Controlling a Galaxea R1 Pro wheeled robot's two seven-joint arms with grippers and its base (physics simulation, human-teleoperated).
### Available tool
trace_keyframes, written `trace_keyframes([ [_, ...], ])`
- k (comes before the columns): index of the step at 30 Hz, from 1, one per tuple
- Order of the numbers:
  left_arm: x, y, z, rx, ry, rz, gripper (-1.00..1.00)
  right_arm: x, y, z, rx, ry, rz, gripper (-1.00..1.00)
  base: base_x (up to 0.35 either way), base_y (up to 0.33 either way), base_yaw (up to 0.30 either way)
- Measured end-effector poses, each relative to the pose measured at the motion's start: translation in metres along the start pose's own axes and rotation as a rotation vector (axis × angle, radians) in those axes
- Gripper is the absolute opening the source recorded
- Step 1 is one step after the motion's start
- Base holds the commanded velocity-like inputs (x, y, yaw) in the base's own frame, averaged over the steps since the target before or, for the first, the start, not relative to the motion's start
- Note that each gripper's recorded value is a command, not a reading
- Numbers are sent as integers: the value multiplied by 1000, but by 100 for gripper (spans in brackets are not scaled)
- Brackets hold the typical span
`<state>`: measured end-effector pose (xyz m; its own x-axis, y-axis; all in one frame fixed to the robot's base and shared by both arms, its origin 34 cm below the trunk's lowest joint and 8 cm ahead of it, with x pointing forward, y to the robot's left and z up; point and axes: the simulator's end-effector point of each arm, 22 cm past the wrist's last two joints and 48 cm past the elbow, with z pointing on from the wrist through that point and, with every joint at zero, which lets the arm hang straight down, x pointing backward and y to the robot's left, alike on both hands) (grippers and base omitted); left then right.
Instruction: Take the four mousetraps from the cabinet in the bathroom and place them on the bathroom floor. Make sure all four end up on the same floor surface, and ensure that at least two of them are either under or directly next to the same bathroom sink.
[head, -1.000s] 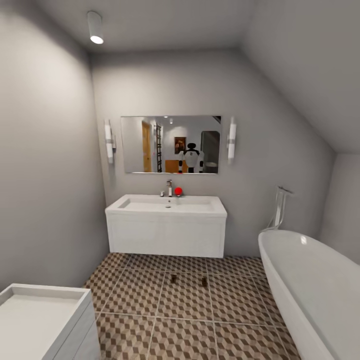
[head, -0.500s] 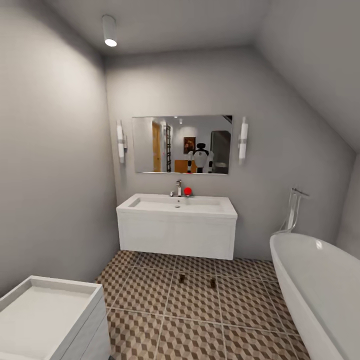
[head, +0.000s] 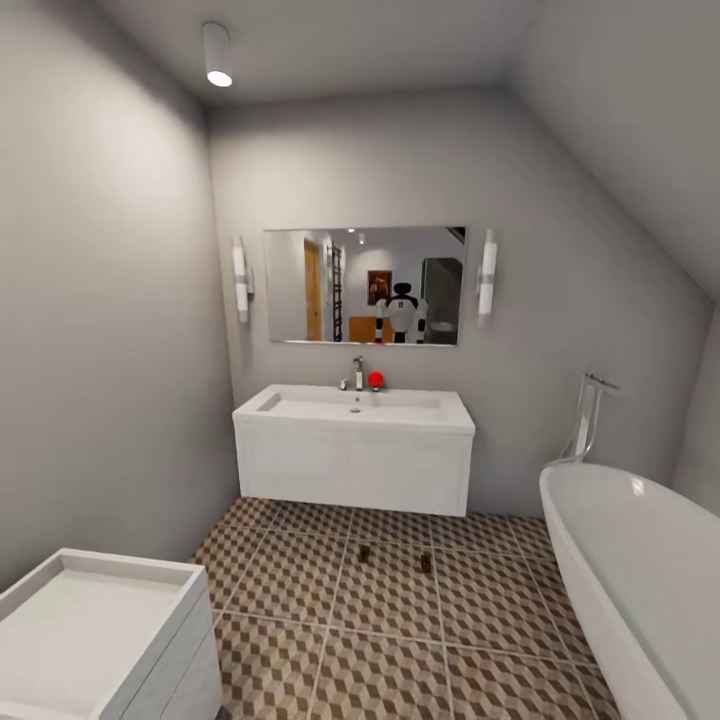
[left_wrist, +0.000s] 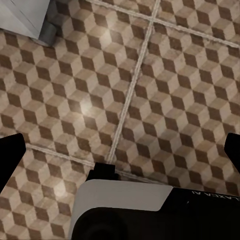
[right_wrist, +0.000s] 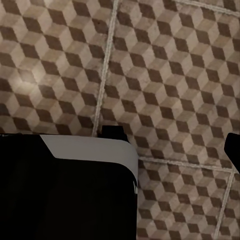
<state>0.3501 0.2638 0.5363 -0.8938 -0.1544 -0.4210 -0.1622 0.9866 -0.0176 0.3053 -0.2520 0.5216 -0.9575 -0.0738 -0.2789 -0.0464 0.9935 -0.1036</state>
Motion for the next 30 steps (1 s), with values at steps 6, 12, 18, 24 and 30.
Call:
trace_keyframes([
  [6, 4, 0, 0, 0, 9, 0, 100, 4, 0, 1, 0, 9, -2, 100, 0, 0, 0],
  [12, 8, 0, 1, -1, 19, 0, 100, 7, 0, 1, -1, 18, -3, 100, 0, 0, 0],
  [18, 11, 0, 1, -2, 28, 0, 100, 11, 0, 2, -2, 28, -4, 100, 0, 0, 0],
  [24, 15, 1, 1, -4, 38, 1, 100, 15, 1, 2, -3, 38, -5, 100, 0, 0, 0],
  [30, 19, 1, 2, -5, 47, 2, 100, 19, 1, 2, -4, 48, -6, 100, 0, 0, 0],
])
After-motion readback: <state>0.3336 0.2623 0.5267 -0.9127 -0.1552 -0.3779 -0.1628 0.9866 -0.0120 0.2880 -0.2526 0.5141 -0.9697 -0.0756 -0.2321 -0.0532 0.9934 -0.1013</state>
